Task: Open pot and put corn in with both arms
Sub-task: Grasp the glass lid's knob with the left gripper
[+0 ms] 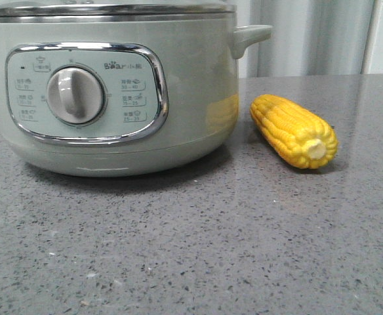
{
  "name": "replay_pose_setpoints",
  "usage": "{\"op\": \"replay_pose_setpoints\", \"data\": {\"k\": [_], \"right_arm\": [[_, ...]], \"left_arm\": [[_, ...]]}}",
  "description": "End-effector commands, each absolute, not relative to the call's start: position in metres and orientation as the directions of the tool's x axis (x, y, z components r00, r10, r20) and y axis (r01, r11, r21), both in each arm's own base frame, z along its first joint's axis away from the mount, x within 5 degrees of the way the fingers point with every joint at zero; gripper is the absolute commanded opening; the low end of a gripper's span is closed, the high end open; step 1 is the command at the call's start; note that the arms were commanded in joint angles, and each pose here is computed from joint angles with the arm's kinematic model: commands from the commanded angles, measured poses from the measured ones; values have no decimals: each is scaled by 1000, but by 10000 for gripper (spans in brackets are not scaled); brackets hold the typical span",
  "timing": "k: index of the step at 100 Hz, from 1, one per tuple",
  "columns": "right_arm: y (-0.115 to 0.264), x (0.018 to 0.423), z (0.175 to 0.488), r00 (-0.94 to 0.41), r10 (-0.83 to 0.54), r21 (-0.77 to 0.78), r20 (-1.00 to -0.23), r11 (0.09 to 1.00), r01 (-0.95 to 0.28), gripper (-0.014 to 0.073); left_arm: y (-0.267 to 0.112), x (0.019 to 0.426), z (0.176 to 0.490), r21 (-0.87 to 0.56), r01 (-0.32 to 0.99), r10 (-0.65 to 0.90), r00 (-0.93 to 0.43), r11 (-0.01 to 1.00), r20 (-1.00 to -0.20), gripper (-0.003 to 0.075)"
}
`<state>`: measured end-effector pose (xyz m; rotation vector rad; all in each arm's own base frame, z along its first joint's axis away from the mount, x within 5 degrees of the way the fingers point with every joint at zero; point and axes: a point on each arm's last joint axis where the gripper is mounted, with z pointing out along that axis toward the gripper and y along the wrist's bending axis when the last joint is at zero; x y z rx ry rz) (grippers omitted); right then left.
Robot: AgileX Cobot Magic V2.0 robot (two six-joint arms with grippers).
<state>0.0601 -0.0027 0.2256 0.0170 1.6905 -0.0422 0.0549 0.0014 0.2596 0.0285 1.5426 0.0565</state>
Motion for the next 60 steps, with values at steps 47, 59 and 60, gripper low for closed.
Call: {"op": "replay_pose_setpoints", "data": {"k": [47, 59, 60], "right_arm": [[-2, 110, 279, -272, 45, 39, -961, 999, 28, -66], [-2, 114, 277, -292, 46, 39, -955, 999, 29, -66], [-2, 115, 277, -295, 46, 39, -954, 999, 29, -66]], "left_arm": [[-1, 101, 316, 37, 8, 35, 171, 999, -985, 276], [-3, 107, 319, 37, 23, 31, 218, 999, -975, 428], [-4, 107, 319, 37, 27, 30, 224, 999, -974, 432]]}}
